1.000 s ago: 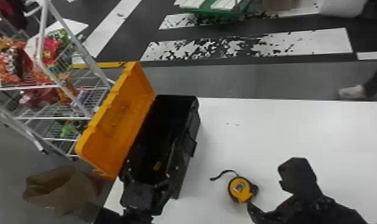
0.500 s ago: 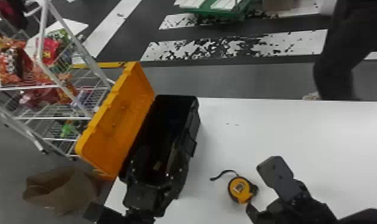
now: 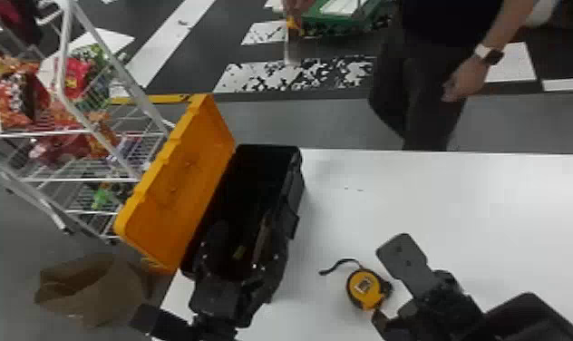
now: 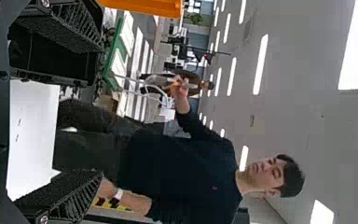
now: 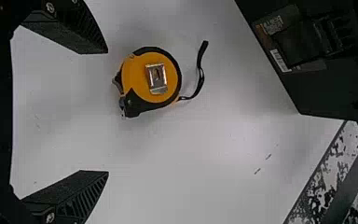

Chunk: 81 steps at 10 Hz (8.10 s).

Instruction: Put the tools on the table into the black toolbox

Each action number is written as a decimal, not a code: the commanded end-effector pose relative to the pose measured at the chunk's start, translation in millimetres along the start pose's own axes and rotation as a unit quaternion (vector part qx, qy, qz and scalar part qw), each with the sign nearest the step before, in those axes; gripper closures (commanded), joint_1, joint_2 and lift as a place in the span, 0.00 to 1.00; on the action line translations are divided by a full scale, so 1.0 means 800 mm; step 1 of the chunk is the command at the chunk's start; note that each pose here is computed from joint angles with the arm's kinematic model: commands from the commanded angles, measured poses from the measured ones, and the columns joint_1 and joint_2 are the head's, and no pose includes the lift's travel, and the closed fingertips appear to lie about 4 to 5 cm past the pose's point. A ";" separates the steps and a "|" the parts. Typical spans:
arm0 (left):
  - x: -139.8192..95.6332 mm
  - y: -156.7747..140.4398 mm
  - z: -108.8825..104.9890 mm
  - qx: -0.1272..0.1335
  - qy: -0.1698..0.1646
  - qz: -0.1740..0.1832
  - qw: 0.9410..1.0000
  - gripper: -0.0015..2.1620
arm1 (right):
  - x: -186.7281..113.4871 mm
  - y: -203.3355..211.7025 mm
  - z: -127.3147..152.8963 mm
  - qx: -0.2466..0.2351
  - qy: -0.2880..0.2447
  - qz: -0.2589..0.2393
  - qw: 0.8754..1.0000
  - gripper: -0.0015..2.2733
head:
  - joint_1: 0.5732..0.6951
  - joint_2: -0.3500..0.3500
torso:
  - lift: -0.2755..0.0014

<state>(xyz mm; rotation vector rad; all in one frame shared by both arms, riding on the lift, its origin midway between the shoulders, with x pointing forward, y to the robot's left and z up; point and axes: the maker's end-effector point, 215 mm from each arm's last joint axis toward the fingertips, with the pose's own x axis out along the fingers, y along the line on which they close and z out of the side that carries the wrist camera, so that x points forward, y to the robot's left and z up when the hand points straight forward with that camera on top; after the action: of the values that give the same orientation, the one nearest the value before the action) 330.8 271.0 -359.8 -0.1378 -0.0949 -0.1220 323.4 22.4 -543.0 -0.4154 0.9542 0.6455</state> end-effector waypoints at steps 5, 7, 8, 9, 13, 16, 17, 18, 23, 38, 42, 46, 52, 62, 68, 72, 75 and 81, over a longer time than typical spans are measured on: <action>0.007 0.000 -0.005 -0.002 0.001 -0.001 1.000 0.03 | 0.026 0.014 0.020 -0.014 0.002 0.029 0.999 0.04 | 1.00 1.00 | 0.85; 0.008 0.002 -0.007 -0.002 0.002 0.000 1.000 0.03 | 0.036 0.018 0.020 -0.022 0.006 0.036 0.999 0.04 | 1.00 1.00 | 0.85; 0.008 0.002 -0.008 -0.002 0.002 0.000 1.000 0.03 | 0.042 0.015 0.018 -0.026 0.009 0.034 0.999 0.04 | 1.00 1.00 | 0.85; 0.009 0.001 -0.008 -0.002 0.001 -0.001 1.000 0.03 | 0.046 0.012 0.019 -0.030 0.009 0.033 0.999 0.04 | 1.00 1.00 | 0.85; 0.016 0.002 -0.010 -0.002 0.004 0.000 1.000 0.03 | 0.059 0.012 0.021 -0.037 0.014 0.043 0.998 0.04 | 1.00 1.00 | 0.85; 0.018 0.004 -0.015 -0.003 0.007 0.002 1.000 0.03 | 0.064 0.037 0.030 -0.037 0.006 0.076 0.996 0.04 | 1.00 1.00 | 0.85; 0.019 0.004 -0.014 -0.003 0.006 0.002 1.000 0.03 | 0.064 0.044 0.033 -0.036 0.004 0.085 0.996 0.04 | 1.00 1.00 | 0.85; 0.019 0.005 -0.015 -0.003 0.007 0.002 1.000 0.03 | 0.063 0.045 0.039 -0.035 0.001 0.088 0.996 0.04 | 1.00 1.00 | 0.85; 0.020 0.003 -0.015 -0.003 0.007 -0.001 1.000 0.03 | 0.074 0.030 0.036 -0.044 0.011 0.076 0.996 0.04 | 1.00 1.00 | 0.85; 0.026 0.005 -0.015 0.000 0.006 -0.009 1.000 0.03 | 0.067 0.049 0.074 -0.063 -0.045 0.087 0.993 0.99 | 1.00 1.00 | 0.85; 0.051 -0.006 -0.010 0.019 0.030 -0.072 0.997 0.03 | 0.015 0.082 0.128 -0.100 -0.130 0.087 0.983 0.99 | 1.00 1.00 | 0.85; 0.076 0.013 -0.016 0.034 0.106 -0.128 0.985 0.03 | -0.046 0.076 0.172 -0.101 -0.191 0.057 0.975 0.99 | 1.00 1.00 | 0.85; 0.075 0.057 -0.019 -0.066 0.259 -0.202 0.942 0.03 | -0.096 0.059 0.159 -0.177 -0.237 0.009 0.955 0.99 | 1.00 1.00 | 0.85; 0.032 -0.022 -0.037 -0.171 0.376 -0.320 0.852 0.03 | -0.116 0.059 0.169 -0.250 -0.280 -0.002 0.927 0.99 | 1.00 1.00 | 0.85; 0.028 -0.076 -0.043 -0.176 0.390 -0.354 0.832 0.03 | -0.114 0.064 0.173 -0.254 -0.281 0.005 0.925 0.99 | 1.00 1.00 | 0.85; 0.022 -0.091 -0.037 -0.193 0.394 -0.362 0.822 0.03 | -0.113 0.072 0.178 -0.258 -0.285 0.011 0.923 0.99 | 1.00 1.00 | 0.85; 0.015 -0.105 -0.038 -0.211 0.402 -0.367 0.812 0.04 | -0.111 0.077 0.181 -0.259 -0.285 0.012 0.923 0.99 | 1.00 1.00 | 0.85; 0.013 -0.131 -0.030 -0.219 0.400 -0.387 0.802 0.19 | -0.107 0.085 0.186 -0.266 -0.285 0.017 0.921 0.99 | 1.00 1.00 | 0.85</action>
<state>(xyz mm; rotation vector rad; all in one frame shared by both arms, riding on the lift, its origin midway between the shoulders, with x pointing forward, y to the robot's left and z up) 331.7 166.7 -371.3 -0.4953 0.7524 -0.9997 334.3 131.9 -395.7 -0.6450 0.2167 0.9912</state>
